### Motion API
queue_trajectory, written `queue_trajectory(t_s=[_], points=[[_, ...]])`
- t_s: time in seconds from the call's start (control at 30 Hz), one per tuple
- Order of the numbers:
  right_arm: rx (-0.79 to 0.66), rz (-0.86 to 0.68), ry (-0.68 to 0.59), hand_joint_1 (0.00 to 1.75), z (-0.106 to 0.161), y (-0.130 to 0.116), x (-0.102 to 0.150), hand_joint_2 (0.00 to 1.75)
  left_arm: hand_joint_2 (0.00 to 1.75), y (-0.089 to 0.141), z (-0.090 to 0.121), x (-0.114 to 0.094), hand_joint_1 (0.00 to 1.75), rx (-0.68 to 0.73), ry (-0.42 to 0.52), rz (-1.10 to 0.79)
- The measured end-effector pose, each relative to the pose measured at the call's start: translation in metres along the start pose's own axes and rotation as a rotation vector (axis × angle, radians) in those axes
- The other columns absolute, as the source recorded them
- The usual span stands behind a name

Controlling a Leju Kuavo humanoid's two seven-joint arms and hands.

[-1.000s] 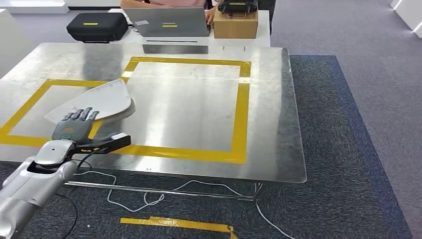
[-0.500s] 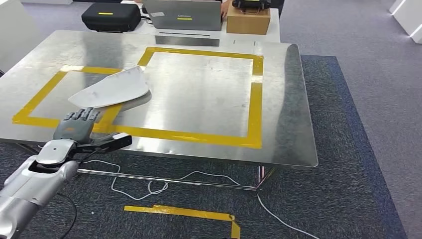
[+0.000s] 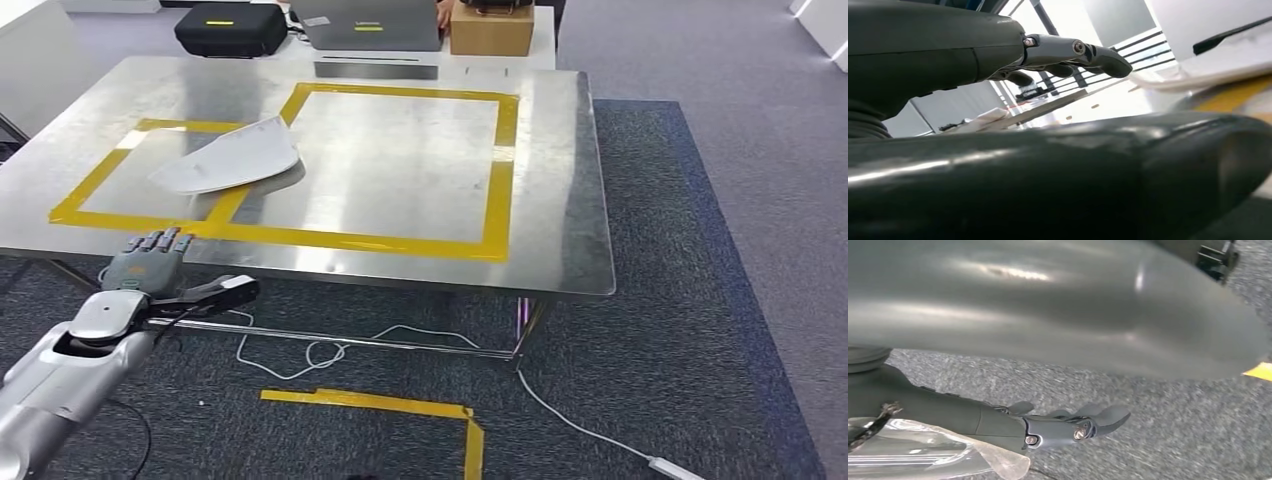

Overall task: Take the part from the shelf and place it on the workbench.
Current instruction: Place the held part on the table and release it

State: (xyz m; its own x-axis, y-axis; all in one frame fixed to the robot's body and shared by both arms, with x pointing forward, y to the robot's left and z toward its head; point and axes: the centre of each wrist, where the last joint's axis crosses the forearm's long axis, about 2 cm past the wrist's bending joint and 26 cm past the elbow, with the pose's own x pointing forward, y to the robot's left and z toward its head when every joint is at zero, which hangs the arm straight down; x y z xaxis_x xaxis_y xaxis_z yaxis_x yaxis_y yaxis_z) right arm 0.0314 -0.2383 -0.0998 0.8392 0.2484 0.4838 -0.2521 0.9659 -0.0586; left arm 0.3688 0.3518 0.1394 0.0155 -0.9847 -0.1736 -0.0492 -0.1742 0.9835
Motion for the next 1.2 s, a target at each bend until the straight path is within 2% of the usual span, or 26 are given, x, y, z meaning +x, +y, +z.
queue_trajectory(t_s=[0.2,0.47,0.7,0.87,1.07,1.2], points=[[0.006,-0.001,-0.001,0.0,0.0,0.0,0.0,0.0,0.0,-0.004,0.004,-0.002,0.0,-0.012,0.01,0.0],[0.017,-0.011,-0.005,0.0,0.001,-0.002,-0.003,0.0,0.0,-0.03,0.028,0.003,0.0,-0.124,0.01,0.021],[0.019,-0.044,0.008,0.0,0.001,-0.007,-0.005,0.0,0.0,-0.072,0.074,0.023,0.0,-0.276,0.001,0.135],[0.033,-0.147,0.032,0.0,0.005,-0.007,-0.009,0.0,0.0,-0.106,0.12,0.041,0.0,-0.392,0.005,0.225],[0.033,-0.264,0.046,0.0,0.012,-0.014,-0.014,0.0,0.0,-0.146,0.183,0.067,0.0,-0.574,0.086,0.37],[0.011,-0.306,0.04,0.0,0.015,-0.021,-0.012,0.0,0.0,-0.161,0.21,0.077,0.0,-0.661,0.164,0.435]])
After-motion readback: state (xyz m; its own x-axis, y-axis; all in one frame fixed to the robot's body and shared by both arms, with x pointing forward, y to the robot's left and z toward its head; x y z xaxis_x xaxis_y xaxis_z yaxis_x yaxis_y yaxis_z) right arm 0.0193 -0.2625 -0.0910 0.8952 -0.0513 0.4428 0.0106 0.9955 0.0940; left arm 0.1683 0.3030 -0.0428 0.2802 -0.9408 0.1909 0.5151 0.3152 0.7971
